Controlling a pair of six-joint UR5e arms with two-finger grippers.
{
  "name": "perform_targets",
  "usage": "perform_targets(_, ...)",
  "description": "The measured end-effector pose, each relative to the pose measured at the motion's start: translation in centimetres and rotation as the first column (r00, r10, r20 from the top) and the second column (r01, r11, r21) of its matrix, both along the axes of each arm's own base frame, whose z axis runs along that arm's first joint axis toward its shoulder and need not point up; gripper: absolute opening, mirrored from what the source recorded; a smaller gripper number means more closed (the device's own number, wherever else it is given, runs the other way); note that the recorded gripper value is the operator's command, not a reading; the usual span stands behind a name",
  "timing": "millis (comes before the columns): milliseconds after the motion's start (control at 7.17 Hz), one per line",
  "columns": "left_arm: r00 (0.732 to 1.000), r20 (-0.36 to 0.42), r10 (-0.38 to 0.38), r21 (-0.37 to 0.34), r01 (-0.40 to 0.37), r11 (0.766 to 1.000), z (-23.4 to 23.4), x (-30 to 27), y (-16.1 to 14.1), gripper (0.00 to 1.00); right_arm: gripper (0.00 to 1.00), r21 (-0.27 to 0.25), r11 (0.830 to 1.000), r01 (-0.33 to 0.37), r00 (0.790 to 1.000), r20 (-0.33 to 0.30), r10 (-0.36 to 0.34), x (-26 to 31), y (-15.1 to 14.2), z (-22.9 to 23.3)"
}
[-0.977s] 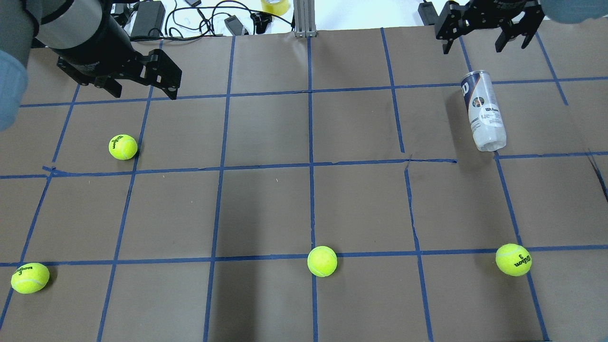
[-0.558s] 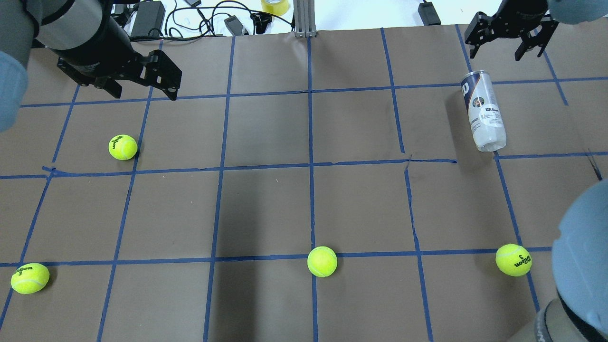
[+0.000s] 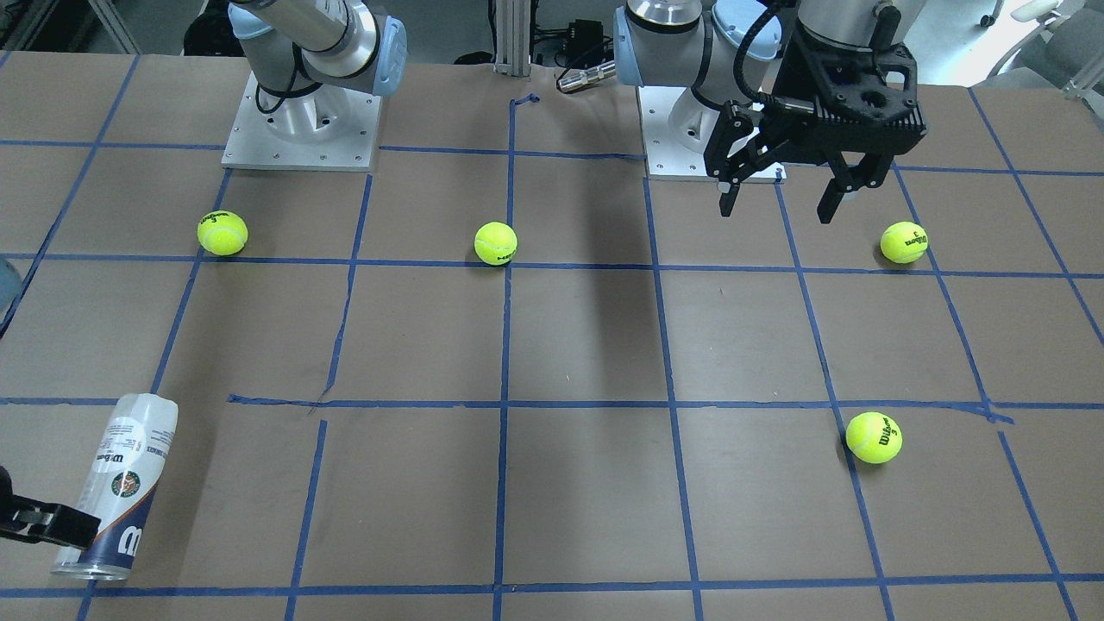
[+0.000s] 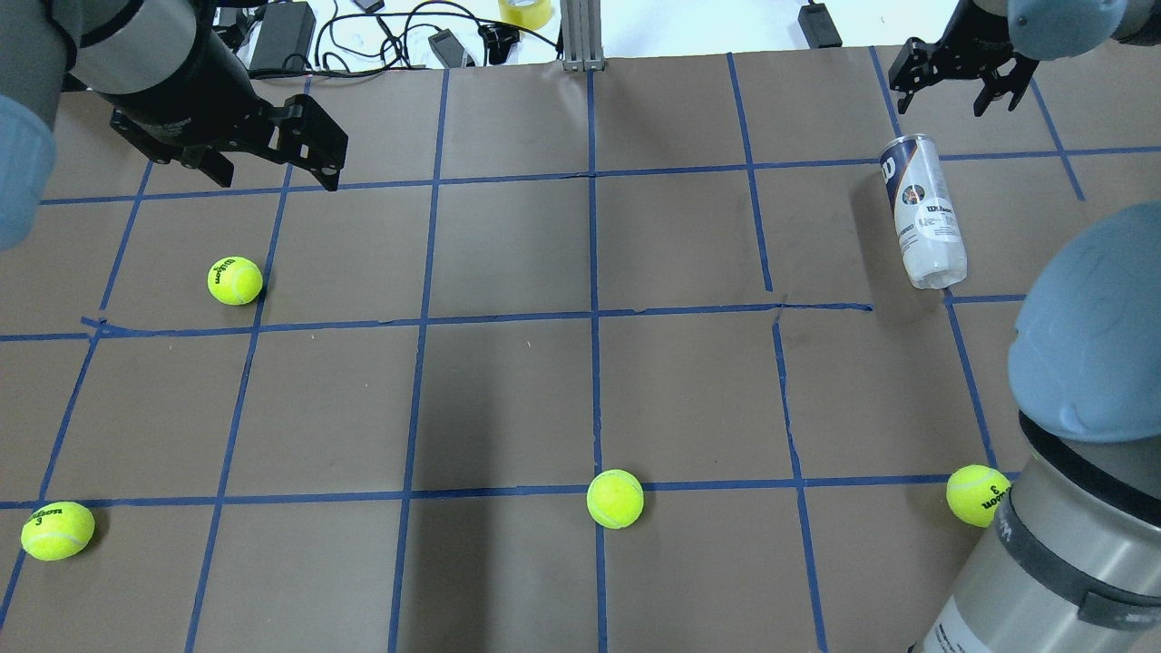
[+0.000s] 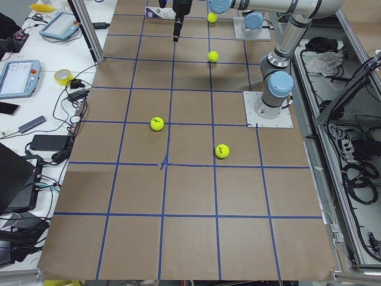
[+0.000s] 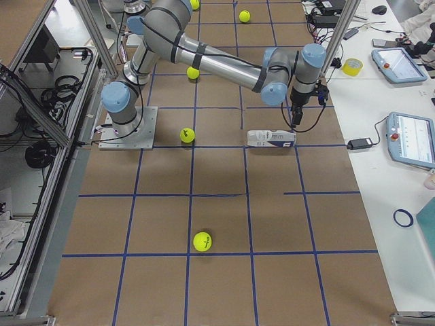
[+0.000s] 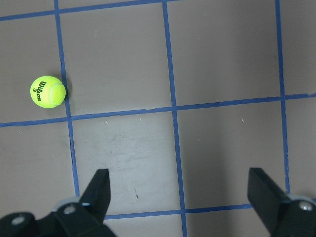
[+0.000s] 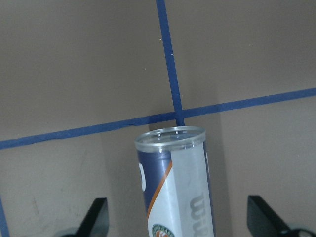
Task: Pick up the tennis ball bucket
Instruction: 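Lower the right gripper over the open end of the clear Wilson can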
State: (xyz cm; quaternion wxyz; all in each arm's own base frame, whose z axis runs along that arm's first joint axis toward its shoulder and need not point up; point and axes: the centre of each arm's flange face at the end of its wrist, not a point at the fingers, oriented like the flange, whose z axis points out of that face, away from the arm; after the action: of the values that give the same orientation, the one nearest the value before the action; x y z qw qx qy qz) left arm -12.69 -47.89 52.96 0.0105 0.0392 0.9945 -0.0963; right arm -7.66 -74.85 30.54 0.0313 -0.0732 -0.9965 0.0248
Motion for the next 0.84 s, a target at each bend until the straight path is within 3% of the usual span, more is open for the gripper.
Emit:
perform_targets(419, 1.000, -0.002, 0.000, 0.001, 0.000, 1.000, -0.1, 0.0, 0.0, 1.00, 1.00, -0.002, 0.999, -0.036, 0.999, 0.005, 0.036, -1.5, -1.7, -5.4)
perform_targets(837, 1.000, -0.002, -0.001, 0.001, 0.001, 1.000, -0.1, 0.0, 0.0, 1.00, 1.00, 0.030, 0.998, -0.053, 0.998, 0.022, 0.052, -1.5, -1.7, -8.4)
